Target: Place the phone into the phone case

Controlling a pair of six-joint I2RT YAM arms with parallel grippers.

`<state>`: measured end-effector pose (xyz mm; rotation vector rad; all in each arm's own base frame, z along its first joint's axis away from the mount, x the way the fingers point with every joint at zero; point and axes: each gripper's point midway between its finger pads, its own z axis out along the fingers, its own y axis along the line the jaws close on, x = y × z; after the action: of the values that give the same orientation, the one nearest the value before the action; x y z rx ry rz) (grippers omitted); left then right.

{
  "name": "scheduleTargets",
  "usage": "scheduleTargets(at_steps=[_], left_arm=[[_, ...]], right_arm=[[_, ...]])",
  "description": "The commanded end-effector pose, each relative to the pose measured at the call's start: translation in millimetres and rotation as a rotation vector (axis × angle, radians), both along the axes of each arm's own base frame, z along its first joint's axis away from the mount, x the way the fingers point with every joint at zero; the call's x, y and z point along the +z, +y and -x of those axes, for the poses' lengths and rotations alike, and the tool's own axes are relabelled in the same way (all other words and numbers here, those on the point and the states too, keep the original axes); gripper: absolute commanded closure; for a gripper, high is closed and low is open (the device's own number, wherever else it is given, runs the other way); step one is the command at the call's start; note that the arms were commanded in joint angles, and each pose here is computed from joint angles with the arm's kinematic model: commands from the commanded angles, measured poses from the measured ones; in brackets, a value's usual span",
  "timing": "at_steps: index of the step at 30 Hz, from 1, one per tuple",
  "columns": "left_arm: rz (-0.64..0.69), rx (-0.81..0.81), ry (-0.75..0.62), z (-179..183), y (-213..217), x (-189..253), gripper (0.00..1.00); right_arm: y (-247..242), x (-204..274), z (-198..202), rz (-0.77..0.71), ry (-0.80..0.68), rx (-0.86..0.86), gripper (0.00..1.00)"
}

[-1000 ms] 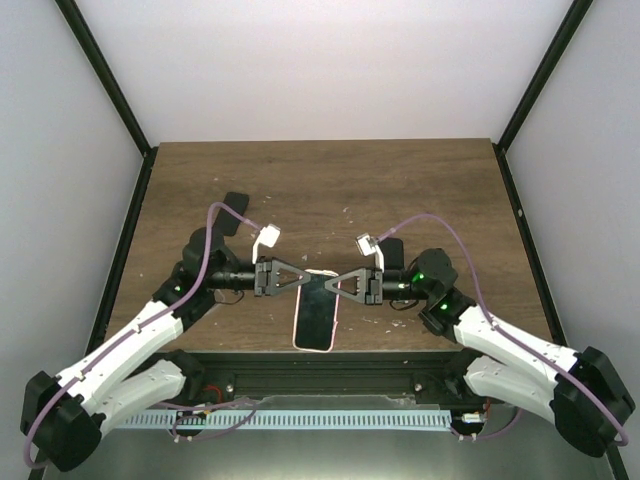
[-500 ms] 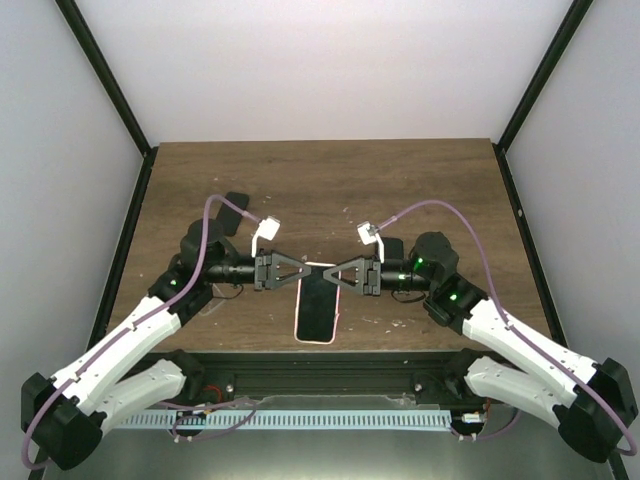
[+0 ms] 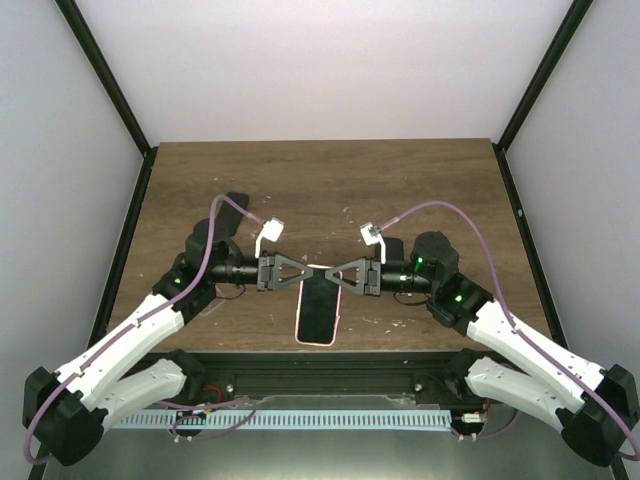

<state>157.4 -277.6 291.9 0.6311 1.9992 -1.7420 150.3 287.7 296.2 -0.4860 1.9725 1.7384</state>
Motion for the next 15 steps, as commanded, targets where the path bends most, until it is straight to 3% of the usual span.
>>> scheduleTargets(at_steps=[1,5,15], left_arm=[[0.0,0.006,0.036,-1,-1,-4,1.0],[0.005,0.017,0.037,-4,-1,-3,1.0],[0.078,0.047,0.04,-14,-6,15,1.0]], right_arm=[[-3,43,8,-0.121,-0.097,0.024,0.62],[-5,32,9,-0.14,-0.066,0.013,0.57],[-3,-4,19,-0.109,0.001,0.082,0.6]])
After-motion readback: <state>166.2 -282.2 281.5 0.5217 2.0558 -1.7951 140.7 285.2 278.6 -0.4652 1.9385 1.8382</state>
